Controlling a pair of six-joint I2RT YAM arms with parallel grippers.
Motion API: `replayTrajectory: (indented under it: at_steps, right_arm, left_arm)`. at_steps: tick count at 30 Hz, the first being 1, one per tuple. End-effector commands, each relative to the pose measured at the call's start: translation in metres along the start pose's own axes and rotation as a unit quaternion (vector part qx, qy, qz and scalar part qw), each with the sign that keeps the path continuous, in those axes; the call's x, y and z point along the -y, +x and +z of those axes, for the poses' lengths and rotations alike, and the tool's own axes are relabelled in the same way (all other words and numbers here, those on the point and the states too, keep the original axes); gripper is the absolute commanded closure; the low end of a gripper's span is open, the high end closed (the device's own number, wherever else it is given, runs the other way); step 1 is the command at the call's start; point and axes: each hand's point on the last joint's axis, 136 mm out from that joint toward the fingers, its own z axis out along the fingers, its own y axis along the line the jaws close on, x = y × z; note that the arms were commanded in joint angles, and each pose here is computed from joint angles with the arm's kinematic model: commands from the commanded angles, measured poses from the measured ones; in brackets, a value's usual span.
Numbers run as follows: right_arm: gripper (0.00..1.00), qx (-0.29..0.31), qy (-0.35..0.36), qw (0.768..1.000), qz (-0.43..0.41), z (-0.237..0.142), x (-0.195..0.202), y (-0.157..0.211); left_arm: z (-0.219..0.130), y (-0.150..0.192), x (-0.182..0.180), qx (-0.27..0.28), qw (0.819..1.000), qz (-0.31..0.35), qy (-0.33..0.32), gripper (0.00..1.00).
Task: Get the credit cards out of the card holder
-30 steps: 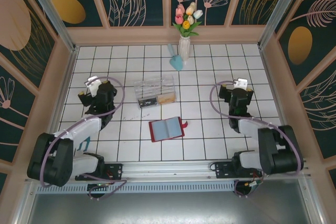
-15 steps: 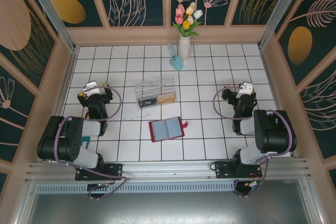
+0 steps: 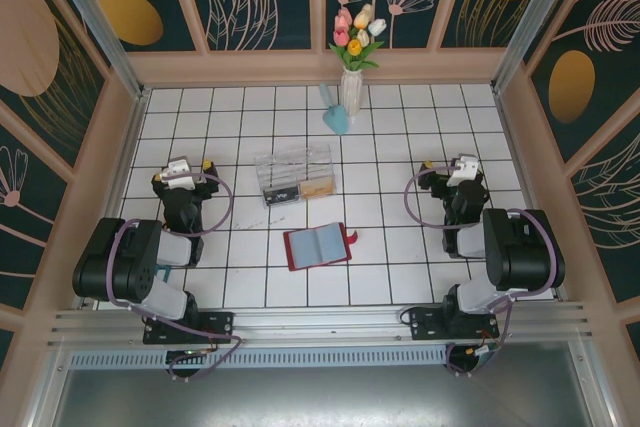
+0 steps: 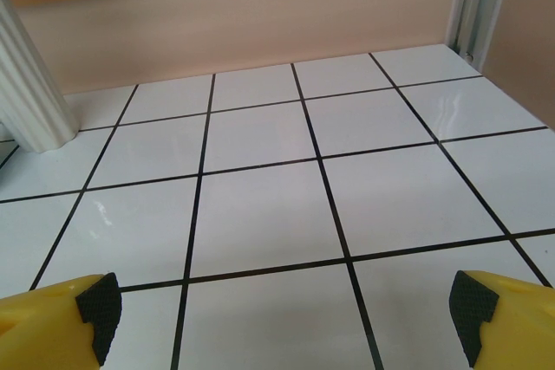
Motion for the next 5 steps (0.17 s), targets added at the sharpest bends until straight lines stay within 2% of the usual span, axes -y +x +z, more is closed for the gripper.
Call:
replayTrajectory:
  at_steps: [1, 5]
  right_arm:
    - [0.01, 0.024, -0.009, 1.000, 0.006, 0.0002, -0.0010, -0.0121]
    - [0.01, 0.025, -0.008, 1.000, 0.006, 0.0002, -0.0008, -0.0122]
  left_arm:
    - [0.0001, -0.0109, 0.0011, 0.022, 1.000, -0.001, 0.006, 0.01]
    - [-0.0006, -0.0115, 0.0009, 0.024, 1.000, -0.002, 0.006, 0.01]
